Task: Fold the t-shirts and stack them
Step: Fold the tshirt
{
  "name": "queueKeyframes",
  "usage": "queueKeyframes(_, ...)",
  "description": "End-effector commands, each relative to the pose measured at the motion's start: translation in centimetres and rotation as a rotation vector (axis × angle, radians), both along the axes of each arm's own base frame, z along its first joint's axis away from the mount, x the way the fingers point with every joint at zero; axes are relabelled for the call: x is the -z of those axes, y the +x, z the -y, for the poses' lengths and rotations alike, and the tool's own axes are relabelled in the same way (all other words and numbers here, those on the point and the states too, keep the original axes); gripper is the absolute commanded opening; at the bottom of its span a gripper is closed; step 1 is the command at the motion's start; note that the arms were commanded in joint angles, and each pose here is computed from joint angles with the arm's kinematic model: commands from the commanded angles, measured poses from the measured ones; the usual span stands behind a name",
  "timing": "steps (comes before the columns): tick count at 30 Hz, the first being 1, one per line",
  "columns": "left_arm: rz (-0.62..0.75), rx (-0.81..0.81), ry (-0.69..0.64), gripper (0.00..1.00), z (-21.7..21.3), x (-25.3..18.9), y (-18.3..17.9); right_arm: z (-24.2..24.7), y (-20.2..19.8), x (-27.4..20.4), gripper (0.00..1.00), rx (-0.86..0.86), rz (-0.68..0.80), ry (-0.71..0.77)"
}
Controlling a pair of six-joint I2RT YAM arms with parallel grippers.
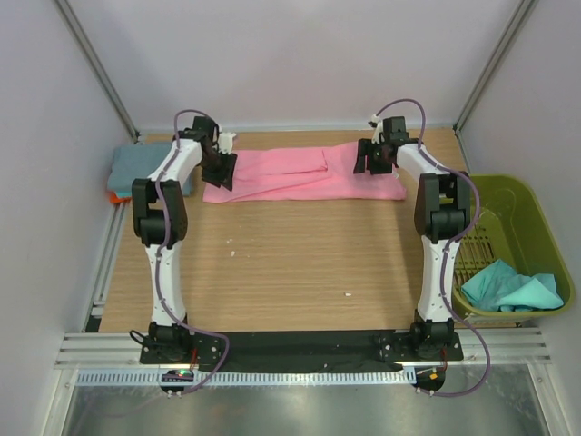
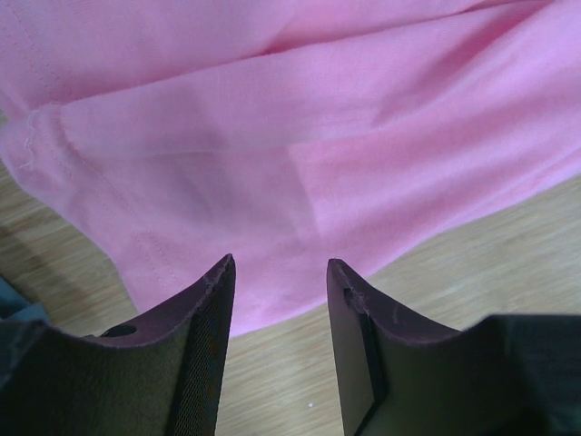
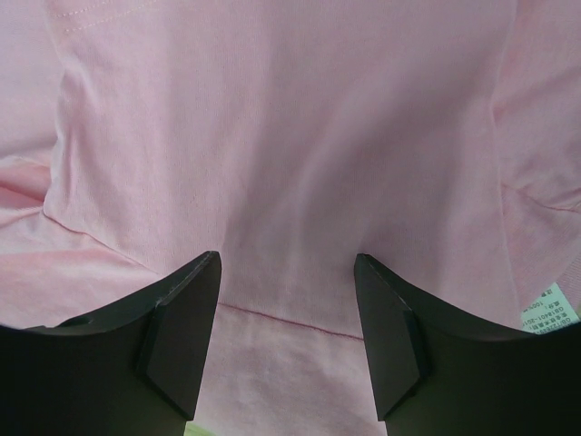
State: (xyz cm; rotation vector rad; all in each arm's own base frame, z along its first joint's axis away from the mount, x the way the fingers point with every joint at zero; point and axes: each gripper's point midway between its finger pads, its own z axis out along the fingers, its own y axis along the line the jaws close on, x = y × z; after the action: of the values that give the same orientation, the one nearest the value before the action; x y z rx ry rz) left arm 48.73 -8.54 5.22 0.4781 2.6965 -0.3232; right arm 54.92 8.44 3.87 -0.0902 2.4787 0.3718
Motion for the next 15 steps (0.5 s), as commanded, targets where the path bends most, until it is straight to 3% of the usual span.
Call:
queueKeyframes(1, 0.036, 0.015, 0.055, 0.46, 0.5, 0.8, 1.3, 0.0, 0.9, -2.2, 0.67, -0.010, 0.060, -0.017)
queueKeyframes(10, -0.073, 0.033, 0.121, 0.43, 0.2, 4.0, -3.0, 0.8, -0.3, 2.5, 0.66, 0.006, -0.032, -0.065)
queueKeyframes(15, -0.102, 0.036, 0.153, 0.43, -0.2, 4.6, -6.0, -0.3, -3.3, 4.2, 0.66, -0.044, -0.094, -0.085)
